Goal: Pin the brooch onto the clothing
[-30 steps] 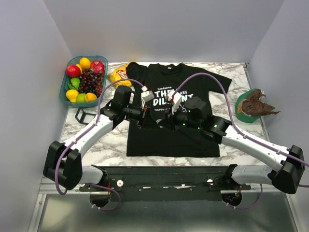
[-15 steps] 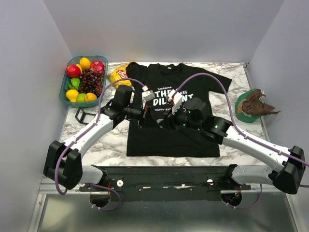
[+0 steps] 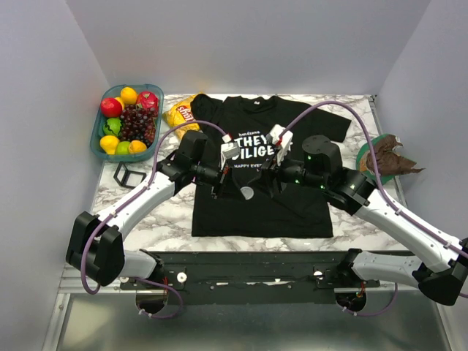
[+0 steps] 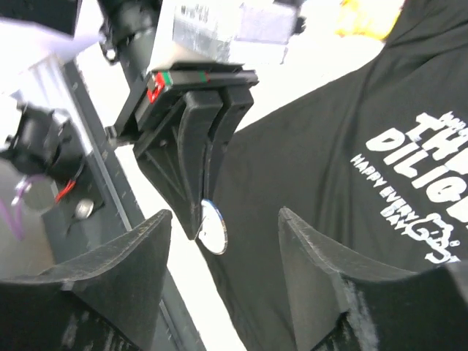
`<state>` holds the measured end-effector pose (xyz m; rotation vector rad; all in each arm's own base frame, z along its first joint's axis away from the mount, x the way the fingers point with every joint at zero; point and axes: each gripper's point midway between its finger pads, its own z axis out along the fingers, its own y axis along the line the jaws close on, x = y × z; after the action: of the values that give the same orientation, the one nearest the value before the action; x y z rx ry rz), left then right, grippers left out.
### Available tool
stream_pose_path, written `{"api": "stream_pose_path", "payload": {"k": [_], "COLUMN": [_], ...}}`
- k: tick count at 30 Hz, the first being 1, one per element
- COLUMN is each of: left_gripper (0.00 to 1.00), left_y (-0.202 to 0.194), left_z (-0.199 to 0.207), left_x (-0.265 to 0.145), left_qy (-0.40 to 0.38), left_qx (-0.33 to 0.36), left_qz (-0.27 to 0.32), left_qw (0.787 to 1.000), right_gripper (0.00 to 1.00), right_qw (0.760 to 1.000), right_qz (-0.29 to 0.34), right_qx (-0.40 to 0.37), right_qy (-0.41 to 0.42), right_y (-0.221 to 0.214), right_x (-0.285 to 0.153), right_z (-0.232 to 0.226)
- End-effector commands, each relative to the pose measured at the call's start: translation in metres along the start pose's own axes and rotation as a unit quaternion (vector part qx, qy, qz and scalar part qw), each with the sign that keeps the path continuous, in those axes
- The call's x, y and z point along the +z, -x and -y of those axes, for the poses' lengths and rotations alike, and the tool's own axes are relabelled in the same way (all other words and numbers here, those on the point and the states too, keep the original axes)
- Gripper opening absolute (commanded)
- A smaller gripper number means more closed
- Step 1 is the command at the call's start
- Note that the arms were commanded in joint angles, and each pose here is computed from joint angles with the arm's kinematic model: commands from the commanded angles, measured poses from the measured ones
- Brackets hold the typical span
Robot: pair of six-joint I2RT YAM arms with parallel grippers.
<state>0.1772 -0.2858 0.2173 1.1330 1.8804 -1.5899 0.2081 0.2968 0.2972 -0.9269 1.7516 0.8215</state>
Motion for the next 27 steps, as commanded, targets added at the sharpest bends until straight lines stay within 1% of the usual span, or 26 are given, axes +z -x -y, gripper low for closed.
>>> {"api": "stream_pose_path", "payload": {"k": [1,5,8,10,11,13,21,27], "left_gripper": [0.00,0.00,0.00,0.00,0.00,0.00,0.00,0.00], "left_y": [0.003,0.004,0.001,0.000,-0.002,-0.002,-0.005,-0.006], "left_z": [0.020,0.034,0.042,0.047,0.048,0.052,0.054,0.054], "left_x": [0.000,0.001,0.004,0.005,0.006,0.006,0.009,0.010], "left_qy": [-0.034,-0.060,-0.076,-0.081,-0.083,-0.089,-0.091,-0.088], "left_qx": [0.025,0.033,0.035,0.040,0.041,0.043,0.041,0.044], "left_qz": [-0.006,-0.005,-0.010,-0.013,-0.015,-0.015,-0.023,-0.025], "left_qw": [0.999,0.998,0.996,0.996,0.996,0.995,0.995,0.995], "right_gripper": [0.66,0.65,0.64,0.61,0.58,0.56,0.53,0.49], "right_qw": [0.996,0.992,0.990,0.989,0.988,0.988,0.989,0.982], "right_qz": [-0.058,-0.080,-0.082,-0.087,-0.090,-0.094,-0.087,-0.094], "right_qx": [0.007,0.020,0.028,0.034,0.038,0.040,0.044,0.052], "right_qy": [0.060,0.097,0.111,0.115,0.118,0.116,0.115,0.155], "right_y": [-0.028,-0.036,-0.037,-0.040,-0.042,-0.044,-0.042,-0.040], "right_x": [0.001,-0.004,-0.007,-0.008,-0.009,-0.010,-0.016,-0.012], "right_z": [-0.017,-0.027,-0.029,-0.031,-0.031,-0.030,-0.023,-0.034]}}
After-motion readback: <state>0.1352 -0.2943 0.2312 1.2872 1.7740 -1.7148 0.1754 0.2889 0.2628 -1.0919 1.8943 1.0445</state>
